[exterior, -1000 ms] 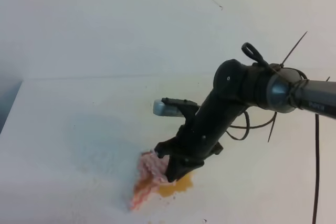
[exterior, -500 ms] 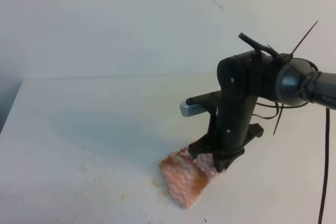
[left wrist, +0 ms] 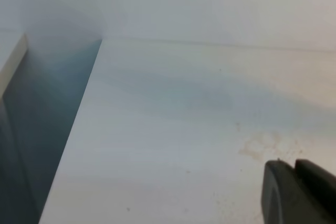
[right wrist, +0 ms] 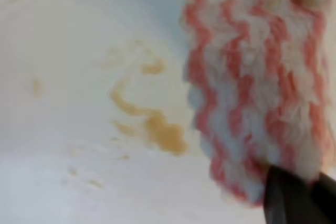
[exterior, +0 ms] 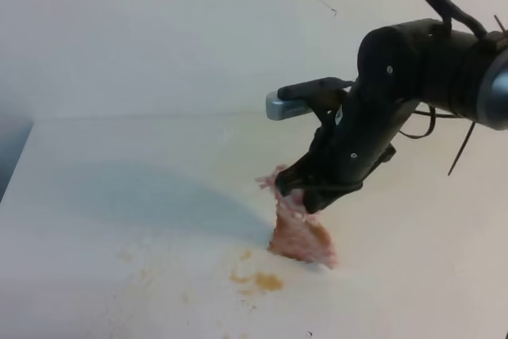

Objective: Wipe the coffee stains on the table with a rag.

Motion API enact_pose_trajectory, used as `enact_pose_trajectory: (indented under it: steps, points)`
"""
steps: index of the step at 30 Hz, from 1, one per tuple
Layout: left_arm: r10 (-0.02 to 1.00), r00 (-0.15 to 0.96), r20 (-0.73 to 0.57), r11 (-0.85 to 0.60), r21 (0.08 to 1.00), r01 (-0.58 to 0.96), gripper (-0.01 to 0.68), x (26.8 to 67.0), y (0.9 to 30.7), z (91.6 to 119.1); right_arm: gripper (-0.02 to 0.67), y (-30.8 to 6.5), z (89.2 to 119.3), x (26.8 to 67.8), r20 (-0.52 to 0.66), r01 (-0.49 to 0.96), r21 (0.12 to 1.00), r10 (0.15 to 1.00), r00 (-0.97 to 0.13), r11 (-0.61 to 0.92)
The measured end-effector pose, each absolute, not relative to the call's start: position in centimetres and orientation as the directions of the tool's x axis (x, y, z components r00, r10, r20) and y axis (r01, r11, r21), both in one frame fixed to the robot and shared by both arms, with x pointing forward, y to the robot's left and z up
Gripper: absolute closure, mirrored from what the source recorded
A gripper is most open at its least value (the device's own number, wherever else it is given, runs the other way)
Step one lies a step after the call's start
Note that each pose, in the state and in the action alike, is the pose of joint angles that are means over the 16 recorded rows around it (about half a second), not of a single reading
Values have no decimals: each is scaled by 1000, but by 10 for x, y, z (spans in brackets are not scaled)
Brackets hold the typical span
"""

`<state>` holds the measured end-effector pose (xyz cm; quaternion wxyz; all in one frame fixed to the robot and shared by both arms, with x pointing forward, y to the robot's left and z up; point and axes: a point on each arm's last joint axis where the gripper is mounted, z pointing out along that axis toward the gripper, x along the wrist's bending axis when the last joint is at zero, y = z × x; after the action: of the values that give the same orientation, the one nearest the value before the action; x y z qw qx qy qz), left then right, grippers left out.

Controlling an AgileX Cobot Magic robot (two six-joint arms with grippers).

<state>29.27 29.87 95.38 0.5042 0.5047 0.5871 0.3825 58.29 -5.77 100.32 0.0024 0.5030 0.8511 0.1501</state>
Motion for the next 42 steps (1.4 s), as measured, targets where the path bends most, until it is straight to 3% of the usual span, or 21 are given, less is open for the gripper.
enact_pose_trajectory:
  steps: [5,17,24,30,35,42]
  points:
    - [978,18,-206,198,958,206,676,293,299,954,633,-38,993,576,240,840,256,810,-535,479]
    - [978,18,-206,198,958,206,676,293,299,954,633,20,932,555,479,842,194,700,-530,504]
    - [978,18,-206,198,958,207,676,293,299,954,633,49,934,549,654,850,292,557,-512,439]
    - [978,18,-206,198,958,207,676,293,299,954,633,57,943,556,715,856,380,475,-512,350]
    - [978,18,-206,198,958,207,676,293,299,954,633,51,941,562,694,862,379,513,-505,337]
    - [978,19,-206,198,959,204,676,293,299,956,634,28,926,567,558,867,270,666,-495,418]
